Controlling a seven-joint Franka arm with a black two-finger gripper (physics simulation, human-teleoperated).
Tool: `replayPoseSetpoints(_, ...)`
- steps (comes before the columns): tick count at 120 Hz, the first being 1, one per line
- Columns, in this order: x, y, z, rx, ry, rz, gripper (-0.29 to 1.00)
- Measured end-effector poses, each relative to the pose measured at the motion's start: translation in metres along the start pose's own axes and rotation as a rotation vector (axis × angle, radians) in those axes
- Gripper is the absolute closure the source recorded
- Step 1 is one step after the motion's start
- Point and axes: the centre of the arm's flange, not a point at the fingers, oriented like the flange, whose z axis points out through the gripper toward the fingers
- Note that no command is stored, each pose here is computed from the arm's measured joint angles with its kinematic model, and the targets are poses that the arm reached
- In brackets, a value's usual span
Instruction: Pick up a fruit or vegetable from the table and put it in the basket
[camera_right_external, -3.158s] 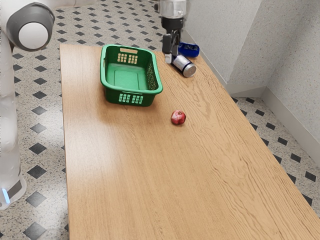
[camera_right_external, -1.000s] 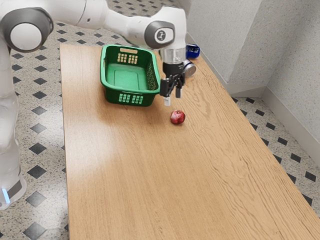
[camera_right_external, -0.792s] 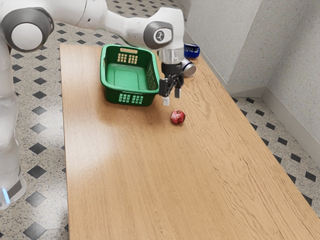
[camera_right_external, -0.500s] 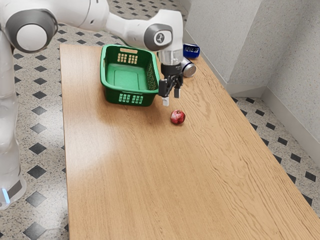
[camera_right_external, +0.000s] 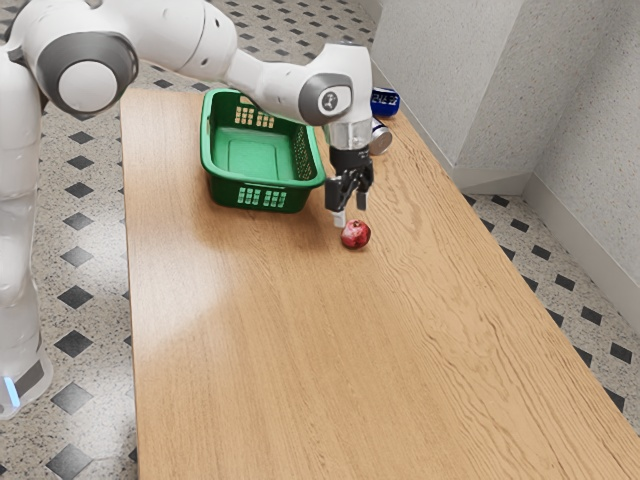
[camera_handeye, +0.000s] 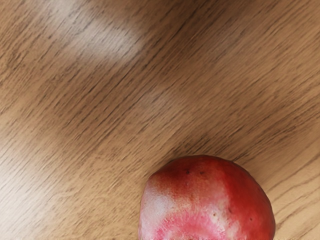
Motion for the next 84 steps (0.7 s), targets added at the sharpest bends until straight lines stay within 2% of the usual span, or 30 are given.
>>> replayPoseSetpoints(36, 0.012, 0.013, 0.007, -0.011, 0.002, -0.004, 0.00)
replayPoseSetpoints(84, -0.002, 0.015, 0.030, -0.016, -0.002, 0.037, 0.00)
